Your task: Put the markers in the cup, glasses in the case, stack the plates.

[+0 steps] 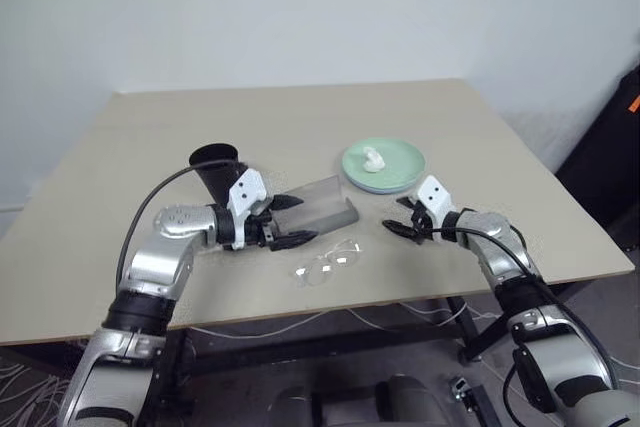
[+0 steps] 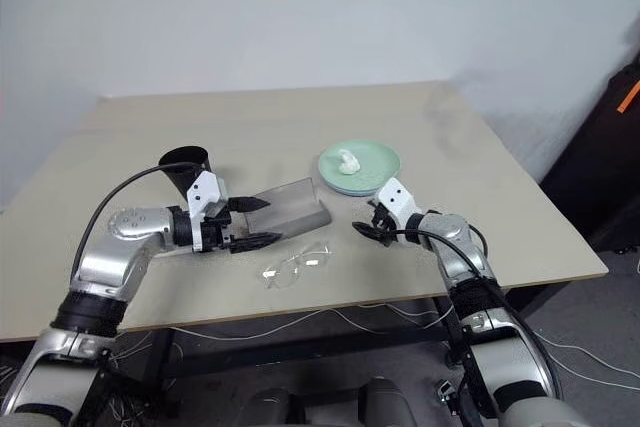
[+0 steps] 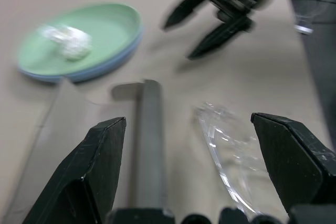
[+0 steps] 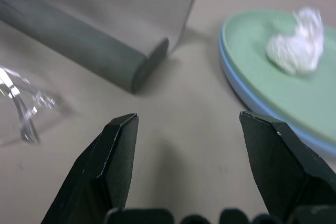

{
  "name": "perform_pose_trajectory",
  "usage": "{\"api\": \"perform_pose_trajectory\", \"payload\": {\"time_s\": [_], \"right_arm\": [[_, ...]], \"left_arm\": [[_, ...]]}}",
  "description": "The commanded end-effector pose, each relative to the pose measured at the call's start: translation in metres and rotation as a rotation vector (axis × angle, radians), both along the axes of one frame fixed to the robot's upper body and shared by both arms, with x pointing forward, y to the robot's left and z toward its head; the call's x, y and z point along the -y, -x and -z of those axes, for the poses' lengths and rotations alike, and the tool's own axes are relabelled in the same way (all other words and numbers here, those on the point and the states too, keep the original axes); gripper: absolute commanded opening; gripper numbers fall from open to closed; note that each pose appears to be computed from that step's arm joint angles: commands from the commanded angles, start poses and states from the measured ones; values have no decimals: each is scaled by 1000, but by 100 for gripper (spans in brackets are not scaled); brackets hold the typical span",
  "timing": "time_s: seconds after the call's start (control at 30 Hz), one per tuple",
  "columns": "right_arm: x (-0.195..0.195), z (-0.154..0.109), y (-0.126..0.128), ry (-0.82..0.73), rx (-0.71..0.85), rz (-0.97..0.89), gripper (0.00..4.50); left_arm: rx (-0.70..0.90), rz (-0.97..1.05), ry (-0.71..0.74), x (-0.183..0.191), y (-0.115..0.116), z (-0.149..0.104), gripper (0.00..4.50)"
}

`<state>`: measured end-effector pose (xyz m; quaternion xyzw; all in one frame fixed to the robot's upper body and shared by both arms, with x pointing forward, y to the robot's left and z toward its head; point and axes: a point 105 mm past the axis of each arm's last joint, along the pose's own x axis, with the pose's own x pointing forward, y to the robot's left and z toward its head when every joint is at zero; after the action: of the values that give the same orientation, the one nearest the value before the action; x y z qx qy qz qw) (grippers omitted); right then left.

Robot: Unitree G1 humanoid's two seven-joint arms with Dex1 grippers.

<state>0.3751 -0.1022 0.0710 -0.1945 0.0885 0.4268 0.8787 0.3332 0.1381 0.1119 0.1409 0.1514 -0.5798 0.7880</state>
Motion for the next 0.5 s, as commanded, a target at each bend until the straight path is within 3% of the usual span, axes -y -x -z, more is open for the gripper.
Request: {"api": "perform_pose_trajectory", "payload": {"time_s": [0.03,0.5], "right_arm": [[-5,-14,7,-22,74,-30,333],[-9,-17,41,-109,89,-108,333]], "left_arm": [[-39,72,-75,1,-3,-2,405],[-180,212,-121,29,-2,15,405]]}}
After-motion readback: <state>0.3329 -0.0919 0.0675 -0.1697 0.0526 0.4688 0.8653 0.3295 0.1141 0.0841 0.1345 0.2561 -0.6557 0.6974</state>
